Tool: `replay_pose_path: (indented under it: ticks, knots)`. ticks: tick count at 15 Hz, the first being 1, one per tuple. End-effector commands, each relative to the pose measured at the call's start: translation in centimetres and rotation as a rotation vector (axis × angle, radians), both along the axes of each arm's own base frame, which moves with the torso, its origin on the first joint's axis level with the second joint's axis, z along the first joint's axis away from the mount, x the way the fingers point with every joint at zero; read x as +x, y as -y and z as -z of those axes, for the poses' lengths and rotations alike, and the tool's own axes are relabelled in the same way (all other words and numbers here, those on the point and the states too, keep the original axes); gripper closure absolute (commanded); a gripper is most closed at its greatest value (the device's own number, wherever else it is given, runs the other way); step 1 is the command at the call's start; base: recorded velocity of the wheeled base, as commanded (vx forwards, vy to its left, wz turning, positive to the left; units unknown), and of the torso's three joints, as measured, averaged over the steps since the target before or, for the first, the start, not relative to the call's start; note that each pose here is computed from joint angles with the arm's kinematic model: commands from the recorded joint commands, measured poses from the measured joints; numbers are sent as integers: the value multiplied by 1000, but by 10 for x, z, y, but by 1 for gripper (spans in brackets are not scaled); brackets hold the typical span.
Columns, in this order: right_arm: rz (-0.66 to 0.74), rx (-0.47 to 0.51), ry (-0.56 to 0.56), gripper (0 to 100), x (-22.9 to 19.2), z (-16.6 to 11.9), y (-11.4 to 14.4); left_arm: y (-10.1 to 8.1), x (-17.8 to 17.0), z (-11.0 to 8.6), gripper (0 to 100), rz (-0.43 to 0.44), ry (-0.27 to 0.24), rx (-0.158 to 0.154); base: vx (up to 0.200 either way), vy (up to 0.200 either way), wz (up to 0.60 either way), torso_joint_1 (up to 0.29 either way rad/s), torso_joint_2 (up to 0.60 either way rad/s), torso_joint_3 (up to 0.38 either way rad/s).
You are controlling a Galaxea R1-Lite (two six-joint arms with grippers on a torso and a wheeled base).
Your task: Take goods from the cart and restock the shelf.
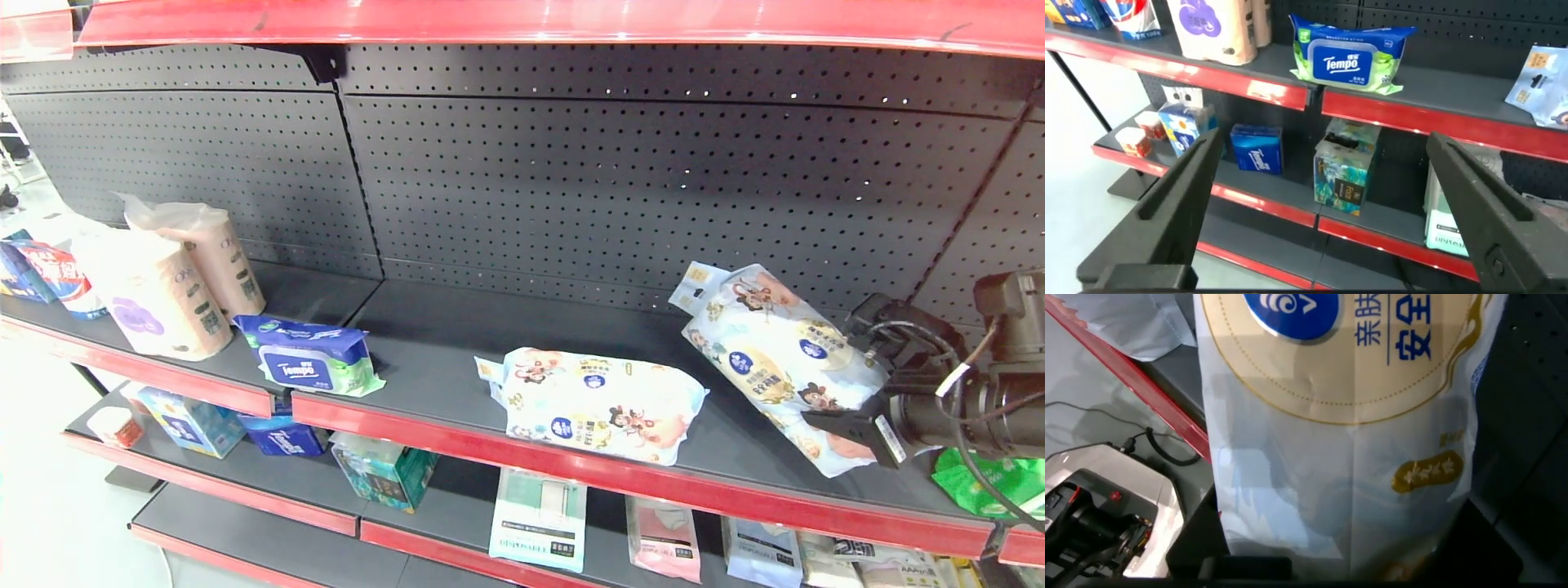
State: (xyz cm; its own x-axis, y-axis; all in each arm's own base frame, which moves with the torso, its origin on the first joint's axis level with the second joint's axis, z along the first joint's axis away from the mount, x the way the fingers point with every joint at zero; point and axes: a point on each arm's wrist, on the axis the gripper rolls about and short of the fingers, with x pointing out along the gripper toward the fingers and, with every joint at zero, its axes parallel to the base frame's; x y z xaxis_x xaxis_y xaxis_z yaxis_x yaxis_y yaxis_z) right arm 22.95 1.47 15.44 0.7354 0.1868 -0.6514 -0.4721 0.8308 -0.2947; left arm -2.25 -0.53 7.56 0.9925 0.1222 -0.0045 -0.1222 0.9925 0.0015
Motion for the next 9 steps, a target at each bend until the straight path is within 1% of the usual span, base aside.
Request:
replay_pose_path:
  ticks: [1,4,6,8,9]
  knots:
    - [-10,-6,-34,100,18,8,-1,0,0,0,0,0,0,0,0,0,0,0,0,0]
    - [-75,8,-24,100,46,9,0,0,0,0,0,0,0,0,0,0,0,0,0,0]
    - [-159,-19,-22,100,71,18,5,0,0,0,0,0,0,0,0,0,0,0,0,0]
    - [-233,-27,4,100,87,19,4,0,0,0,0,0,0,0,0,0,0,0,0,0]
    - [-280,-47,35,100,99,16,4,0,0,0,0,0,0,0,0,0,0,0,0,0]
